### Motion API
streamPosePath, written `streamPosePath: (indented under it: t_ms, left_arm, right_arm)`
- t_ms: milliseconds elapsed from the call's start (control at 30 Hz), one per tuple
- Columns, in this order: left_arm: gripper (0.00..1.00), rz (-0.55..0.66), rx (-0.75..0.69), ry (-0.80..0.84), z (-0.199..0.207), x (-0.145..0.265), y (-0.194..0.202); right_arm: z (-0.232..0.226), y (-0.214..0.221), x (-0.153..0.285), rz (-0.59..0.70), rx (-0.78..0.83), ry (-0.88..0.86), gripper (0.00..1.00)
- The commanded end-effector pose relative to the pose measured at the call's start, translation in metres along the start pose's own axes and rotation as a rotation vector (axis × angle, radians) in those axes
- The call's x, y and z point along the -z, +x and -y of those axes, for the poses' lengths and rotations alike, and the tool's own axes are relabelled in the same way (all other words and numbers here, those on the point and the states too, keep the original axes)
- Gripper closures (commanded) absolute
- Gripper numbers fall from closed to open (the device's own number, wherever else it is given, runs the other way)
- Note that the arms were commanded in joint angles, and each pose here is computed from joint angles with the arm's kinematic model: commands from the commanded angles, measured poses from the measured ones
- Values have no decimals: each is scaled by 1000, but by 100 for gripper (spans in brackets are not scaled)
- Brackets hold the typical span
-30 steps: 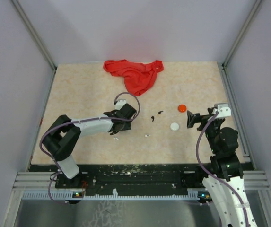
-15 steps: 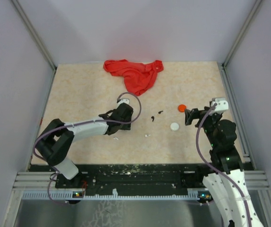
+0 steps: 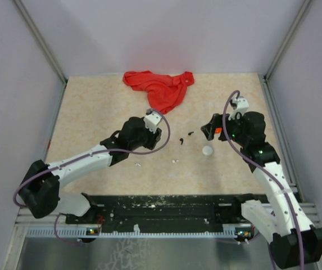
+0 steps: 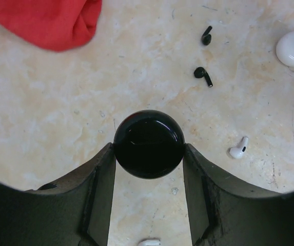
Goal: Insert the wireless bluetooth earbuds into the charging case
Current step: Pick up the charging case at the center of the board.
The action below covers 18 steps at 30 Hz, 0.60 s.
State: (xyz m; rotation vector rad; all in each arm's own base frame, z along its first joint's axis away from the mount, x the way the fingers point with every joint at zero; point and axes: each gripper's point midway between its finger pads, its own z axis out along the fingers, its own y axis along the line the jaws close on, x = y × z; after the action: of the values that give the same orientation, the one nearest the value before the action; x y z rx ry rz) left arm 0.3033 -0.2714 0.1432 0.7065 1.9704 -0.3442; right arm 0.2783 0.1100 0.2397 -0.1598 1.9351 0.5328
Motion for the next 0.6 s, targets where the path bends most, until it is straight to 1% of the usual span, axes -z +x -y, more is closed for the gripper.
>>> streamPosePath:
  t_ms: [0, 167, 233, 400, 567]
  left_arm:
    - [59, 117, -222, 109, 10, 10, -29]
    - [59, 252, -345, 207, 25, 30, -50]
    - [59, 310, -383, 239, 30, 38, -55]
    - [59, 421, -469, 292, 40, 55, -57]
    - [59, 471, -502, 304, 43, 63, -61]
  right_arm:
    - [-38, -18, -10, -19, -55, -200, 6]
    - [-64, -27, -27, -41, -188, -351, 15]
    - [-78, -27, -33, -57, -217, -414, 17]
    - [-117, -24, -44, -101, -221, -531, 18]
    - [-152, -16, -50, -142, -227, -635, 21]
